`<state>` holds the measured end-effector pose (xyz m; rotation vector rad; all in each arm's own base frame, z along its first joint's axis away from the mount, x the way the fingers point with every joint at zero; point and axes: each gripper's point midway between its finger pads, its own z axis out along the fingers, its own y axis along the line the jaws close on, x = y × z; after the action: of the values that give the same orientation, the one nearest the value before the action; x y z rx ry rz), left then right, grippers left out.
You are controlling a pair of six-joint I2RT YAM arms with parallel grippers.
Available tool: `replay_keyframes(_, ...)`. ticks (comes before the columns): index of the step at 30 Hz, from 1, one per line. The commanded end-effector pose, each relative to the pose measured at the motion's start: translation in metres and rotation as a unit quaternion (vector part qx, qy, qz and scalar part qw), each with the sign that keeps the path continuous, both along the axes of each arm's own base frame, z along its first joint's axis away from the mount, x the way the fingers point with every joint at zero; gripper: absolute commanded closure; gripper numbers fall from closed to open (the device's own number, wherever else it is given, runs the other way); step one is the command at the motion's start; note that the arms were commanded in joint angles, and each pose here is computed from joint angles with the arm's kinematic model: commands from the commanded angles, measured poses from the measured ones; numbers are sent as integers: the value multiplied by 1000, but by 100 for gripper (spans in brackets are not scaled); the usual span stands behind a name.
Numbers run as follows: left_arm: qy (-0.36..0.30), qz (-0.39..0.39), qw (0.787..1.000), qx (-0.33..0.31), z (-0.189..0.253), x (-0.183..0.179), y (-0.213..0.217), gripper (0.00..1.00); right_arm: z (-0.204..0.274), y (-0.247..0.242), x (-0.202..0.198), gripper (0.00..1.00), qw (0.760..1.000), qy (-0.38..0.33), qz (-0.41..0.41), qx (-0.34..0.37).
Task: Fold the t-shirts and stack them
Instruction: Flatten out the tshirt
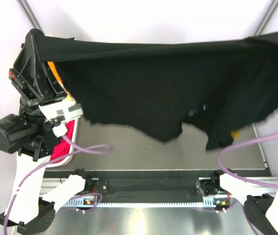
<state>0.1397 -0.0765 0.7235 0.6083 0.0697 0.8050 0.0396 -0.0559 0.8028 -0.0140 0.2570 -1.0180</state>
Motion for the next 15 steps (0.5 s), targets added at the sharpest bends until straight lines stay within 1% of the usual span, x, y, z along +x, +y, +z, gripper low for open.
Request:
replay_keyframes(1,-26,20,999,-42,20,-23,22,100,2,-15,-22,100,999,-25,-36,31)
replay_keyframes(3,-31,30,999,-34,20,-21,20,100,2,-14,-19,100,998,-22,-45,26)
replay_keyframes(5,-25,36,999,-21,16,-11,15,100,1,-11,-5,100,998,-8,-53,17)
replay_keyframes(6,-25,43,999,-16,14,-7,13,100,-2,-10,8,100,998,7,-56,14)
replay_keyframes(8,0,52,999,-3,3,13,7,100,-8,-6,32,100,998,30,-58,7)
replay_keyframes(9,9,61,998,5,-3,22,5,100,-17,-4,57,100,997,56,-58,3)
replay_keyframes(11,49,68,996,31,-27,49,-5,100,-30,2,93,100,994,90,-58,-10)
replay_keyframes(12,56,79,994,45,-35,57,-8,100,-48,6,126,100,991,123,-56,-18)
replay_keyframes(14,93,86,989,78,-64,84,-20,100,-67,14,163,100,986,155,-48,-33)
replay_keyframes(15,119,84,984,104,-86,101,-29,100,-85,18,191,100,981,186,-41,-40)
